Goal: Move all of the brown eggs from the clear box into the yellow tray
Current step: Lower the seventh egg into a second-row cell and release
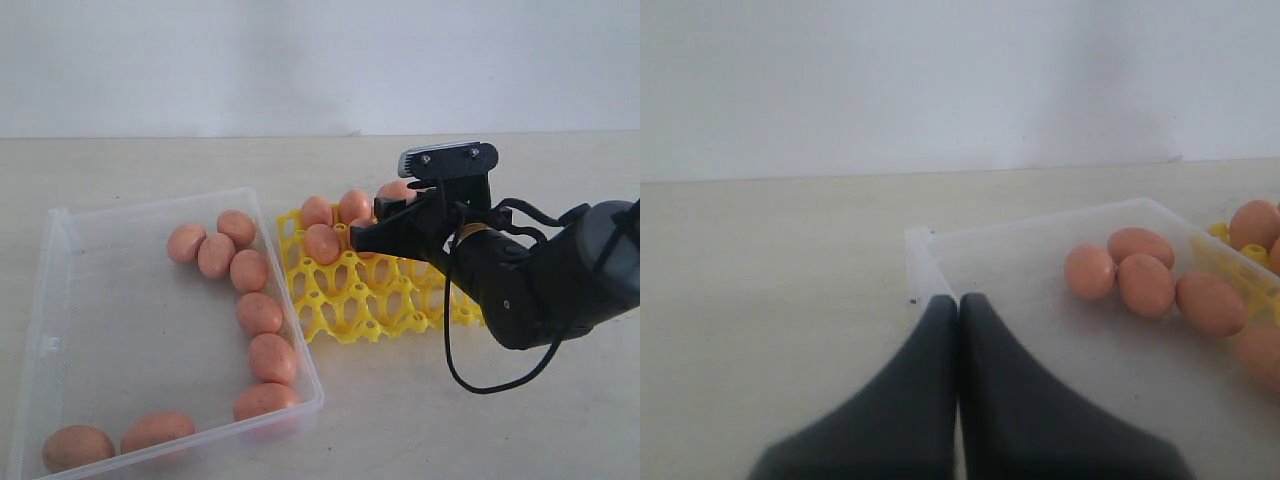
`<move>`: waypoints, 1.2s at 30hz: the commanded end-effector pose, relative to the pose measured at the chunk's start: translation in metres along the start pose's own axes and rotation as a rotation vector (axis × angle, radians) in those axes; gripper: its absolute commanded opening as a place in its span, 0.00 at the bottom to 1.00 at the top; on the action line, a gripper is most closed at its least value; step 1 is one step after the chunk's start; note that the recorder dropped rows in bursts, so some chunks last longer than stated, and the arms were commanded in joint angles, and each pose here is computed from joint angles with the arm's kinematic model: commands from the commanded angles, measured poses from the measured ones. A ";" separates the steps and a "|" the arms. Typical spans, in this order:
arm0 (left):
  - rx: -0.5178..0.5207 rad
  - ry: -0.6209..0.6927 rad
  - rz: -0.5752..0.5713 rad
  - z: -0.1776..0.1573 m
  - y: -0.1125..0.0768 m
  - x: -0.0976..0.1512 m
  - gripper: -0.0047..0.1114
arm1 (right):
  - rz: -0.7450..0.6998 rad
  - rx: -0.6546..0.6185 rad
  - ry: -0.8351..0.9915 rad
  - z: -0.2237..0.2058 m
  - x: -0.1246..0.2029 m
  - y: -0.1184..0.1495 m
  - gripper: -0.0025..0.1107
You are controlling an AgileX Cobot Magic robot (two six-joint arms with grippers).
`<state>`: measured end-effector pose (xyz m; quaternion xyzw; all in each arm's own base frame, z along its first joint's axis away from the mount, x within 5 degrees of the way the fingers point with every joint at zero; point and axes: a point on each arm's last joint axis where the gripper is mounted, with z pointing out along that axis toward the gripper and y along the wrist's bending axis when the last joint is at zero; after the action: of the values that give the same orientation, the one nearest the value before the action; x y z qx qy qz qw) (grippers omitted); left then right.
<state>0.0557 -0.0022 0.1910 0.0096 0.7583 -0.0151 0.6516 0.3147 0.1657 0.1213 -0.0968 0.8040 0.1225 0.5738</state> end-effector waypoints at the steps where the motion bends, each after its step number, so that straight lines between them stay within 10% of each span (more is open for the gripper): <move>1: 0.005 -0.007 -0.004 0.000 0.000 -0.001 0.00 | -0.010 0.003 -0.014 0.000 -0.002 -0.002 0.14; 7: 0.005 -0.007 -0.004 0.000 0.000 -0.001 0.00 | -0.003 0.012 -0.032 0.000 -0.004 -0.002 0.38; 31: 0.005 -0.007 -0.004 0.000 0.000 -0.001 0.00 | 0.010 0.017 0.037 0.000 0.002 -0.003 0.39; 36: 0.005 -0.007 -0.004 0.000 0.000 -0.001 0.00 | 0.021 0.033 0.055 0.000 0.004 -0.004 0.59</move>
<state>0.0557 -0.0022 0.1910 0.0096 0.7583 -0.0151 0.6516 0.3135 0.1643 0.1169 -0.0891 0.8198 0.1184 0.5532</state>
